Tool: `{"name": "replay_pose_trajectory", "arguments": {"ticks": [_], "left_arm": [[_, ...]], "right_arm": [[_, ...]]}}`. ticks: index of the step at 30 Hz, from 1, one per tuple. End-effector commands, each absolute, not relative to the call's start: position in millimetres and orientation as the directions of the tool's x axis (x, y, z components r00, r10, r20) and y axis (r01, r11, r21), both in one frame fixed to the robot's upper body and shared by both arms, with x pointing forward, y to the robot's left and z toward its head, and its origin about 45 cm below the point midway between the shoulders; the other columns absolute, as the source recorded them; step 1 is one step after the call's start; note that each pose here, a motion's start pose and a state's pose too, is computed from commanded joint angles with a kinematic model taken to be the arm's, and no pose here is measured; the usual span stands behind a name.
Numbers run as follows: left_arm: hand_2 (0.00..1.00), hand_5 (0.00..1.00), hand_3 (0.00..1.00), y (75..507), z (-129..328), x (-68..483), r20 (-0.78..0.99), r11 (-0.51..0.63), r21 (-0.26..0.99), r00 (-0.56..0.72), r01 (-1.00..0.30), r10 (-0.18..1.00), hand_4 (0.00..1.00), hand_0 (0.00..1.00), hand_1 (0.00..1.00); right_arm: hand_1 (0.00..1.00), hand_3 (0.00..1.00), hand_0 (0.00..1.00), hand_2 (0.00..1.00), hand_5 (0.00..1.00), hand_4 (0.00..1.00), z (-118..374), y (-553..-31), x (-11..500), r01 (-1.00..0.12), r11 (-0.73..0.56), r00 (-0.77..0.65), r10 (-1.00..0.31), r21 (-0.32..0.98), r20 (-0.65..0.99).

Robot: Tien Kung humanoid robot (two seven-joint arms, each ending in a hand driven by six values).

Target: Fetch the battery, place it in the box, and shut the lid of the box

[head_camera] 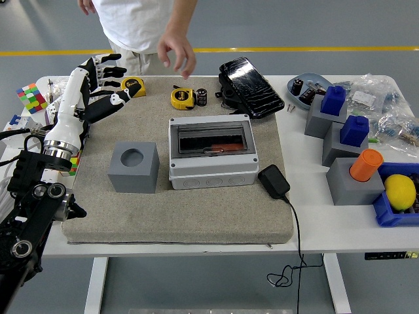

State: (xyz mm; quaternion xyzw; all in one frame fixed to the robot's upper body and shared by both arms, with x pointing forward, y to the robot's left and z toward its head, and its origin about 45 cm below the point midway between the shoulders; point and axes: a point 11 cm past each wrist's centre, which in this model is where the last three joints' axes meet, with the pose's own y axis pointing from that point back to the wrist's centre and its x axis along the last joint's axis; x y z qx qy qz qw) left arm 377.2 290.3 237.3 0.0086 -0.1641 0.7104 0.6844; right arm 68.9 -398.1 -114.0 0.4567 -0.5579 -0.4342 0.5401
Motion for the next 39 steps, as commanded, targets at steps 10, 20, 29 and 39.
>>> {"name": "replay_pose_trajectory", "arguments": {"ticks": [10, 20, 29, 39], "left_arm": [[0.615, 0.369, 0.687, 343.9, 215.5, 355.0, 0.098, -0.184, -0.183, -0.204, -0.966, 0.974, 0.998, 0.482, 0.642], [0.611, 0.365, 0.674, 364.1, 208.0, 344.5, 0.082, -0.225, -0.162, -0.24, -0.961, 0.967, 0.998, 0.482, 0.636], [0.612, 0.366, 0.676, 370.9, 206.3, 341.5, 0.077, -0.237, -0.148, -0.25, -0.96, 0.965, 0.998, 0.476, 0.634], [0.607, 0.342, 0.664, 372.7, 207.0, 341.2, 0.085, -0.234, -0.14, -0.247, -0.962, 0.965, 0.998, 0.471, 0.633]], "right_arm": [[0.658, 0.591, 0.612, 0.681, 0.555, 0.993, -113.7, -398.8, 69.6, -0.042, 0.208, -0.003, -0.978, 0.977, 0.208], [0.658, 0.591, 0.612, 0.681, 0.558, 0.993, -113.0, -399.3, 72.9, -0.047, 0.21, 0.001, -0.978, 0.977, 0.21], [0.658, 0.59, 0.611, 0.681, 0.56, 0.992, -112.7, -398.7, 75.2, -0.049, 0.209, 0.011, -0.978, 0.977, 0.21], [0.658, 0.589, 0.613, 0.681, 0.562, 0.99, -112.5, -398.9, 75.7, -0.048, 0.21, 0.018, -0.977, 0.977, 0.211]]}}
